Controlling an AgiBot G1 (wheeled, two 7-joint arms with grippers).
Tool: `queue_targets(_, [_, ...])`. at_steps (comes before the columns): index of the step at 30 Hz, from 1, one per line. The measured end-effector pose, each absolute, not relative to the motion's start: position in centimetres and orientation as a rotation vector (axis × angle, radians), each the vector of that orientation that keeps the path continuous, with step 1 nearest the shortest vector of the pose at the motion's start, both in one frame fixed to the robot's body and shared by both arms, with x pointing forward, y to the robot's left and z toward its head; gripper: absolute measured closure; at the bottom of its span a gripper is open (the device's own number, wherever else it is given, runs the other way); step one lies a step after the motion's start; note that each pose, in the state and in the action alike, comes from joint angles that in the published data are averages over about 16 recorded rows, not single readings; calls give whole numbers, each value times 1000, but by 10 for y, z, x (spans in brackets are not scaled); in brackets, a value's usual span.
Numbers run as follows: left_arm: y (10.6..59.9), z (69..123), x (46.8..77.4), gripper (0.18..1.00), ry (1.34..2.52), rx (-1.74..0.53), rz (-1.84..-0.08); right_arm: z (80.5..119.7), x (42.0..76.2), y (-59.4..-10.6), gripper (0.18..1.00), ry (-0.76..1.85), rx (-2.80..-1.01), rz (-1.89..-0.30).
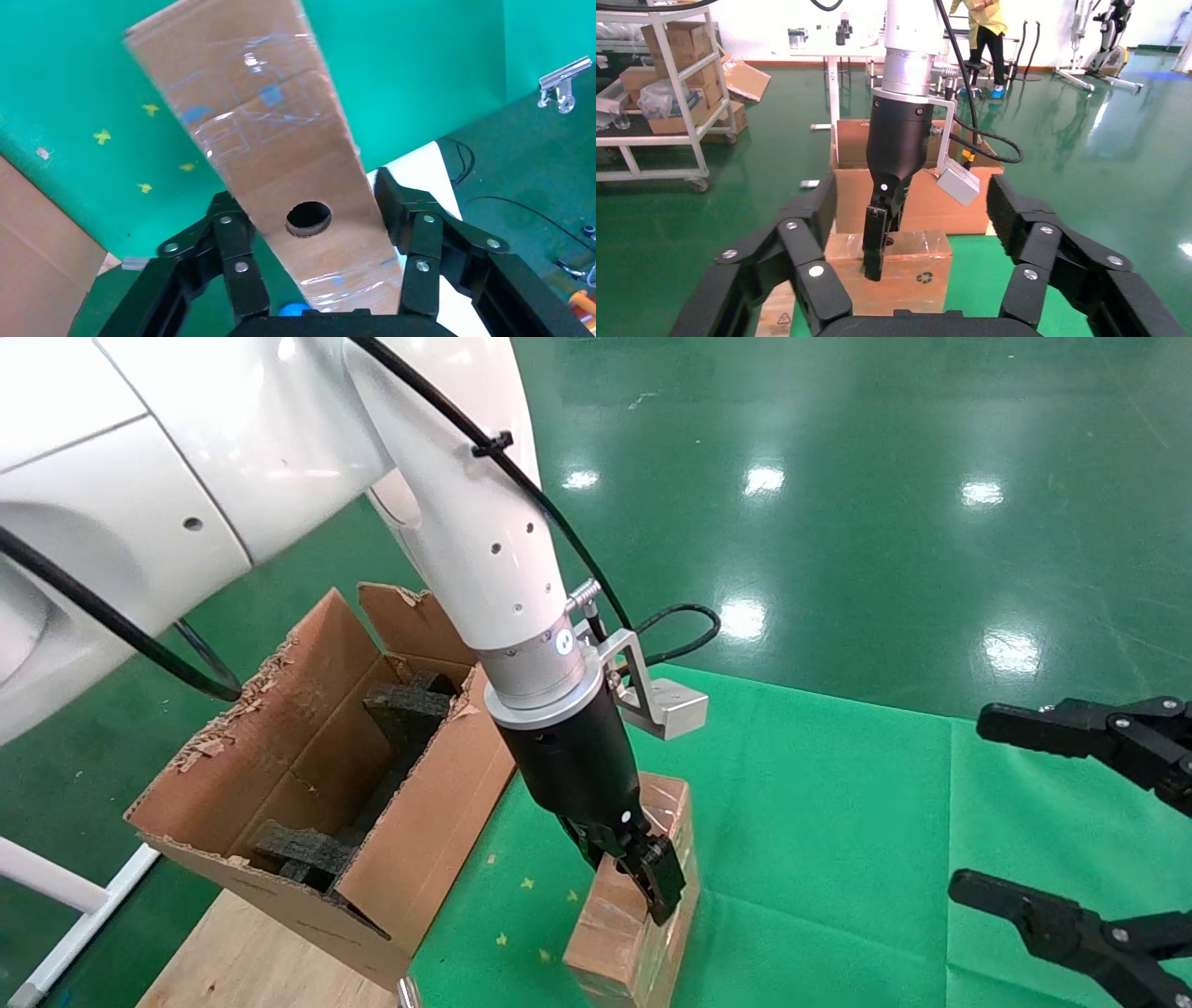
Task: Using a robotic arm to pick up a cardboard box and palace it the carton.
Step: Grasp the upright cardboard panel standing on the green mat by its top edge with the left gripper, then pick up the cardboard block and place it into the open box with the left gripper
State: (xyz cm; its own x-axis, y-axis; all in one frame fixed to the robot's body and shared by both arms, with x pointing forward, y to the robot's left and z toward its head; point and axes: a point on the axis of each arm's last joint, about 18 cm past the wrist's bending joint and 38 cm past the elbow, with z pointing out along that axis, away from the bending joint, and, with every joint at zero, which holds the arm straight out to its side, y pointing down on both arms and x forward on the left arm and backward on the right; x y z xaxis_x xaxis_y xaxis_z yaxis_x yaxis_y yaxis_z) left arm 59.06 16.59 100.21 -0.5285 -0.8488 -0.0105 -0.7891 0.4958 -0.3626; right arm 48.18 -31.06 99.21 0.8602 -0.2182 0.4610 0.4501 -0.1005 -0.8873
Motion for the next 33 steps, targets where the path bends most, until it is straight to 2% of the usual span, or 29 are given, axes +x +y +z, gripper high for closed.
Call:
queue_targets(9, [166,1003,591,699,2546,-1414,-475,992,482,-311,309,-188,-1576,-567])
queue_targets(16, [177,1029,594,809,2473,-1393,-554,992,482,-311,225,-188,-1576,-567])
queue_targets(22, [200,1083,596,857,2319,-1335,-686,992,482,-311,190,-187,-1576,-567])
queue_targets(28, [240,1158,589,873,2094,-1257,-803,992,482,-311,179,-187,-1576,-567])
queue_targets(33, [281,1210,576,881,1920,-1219,-826,992,482,-311,178,-187,-1576,-567])
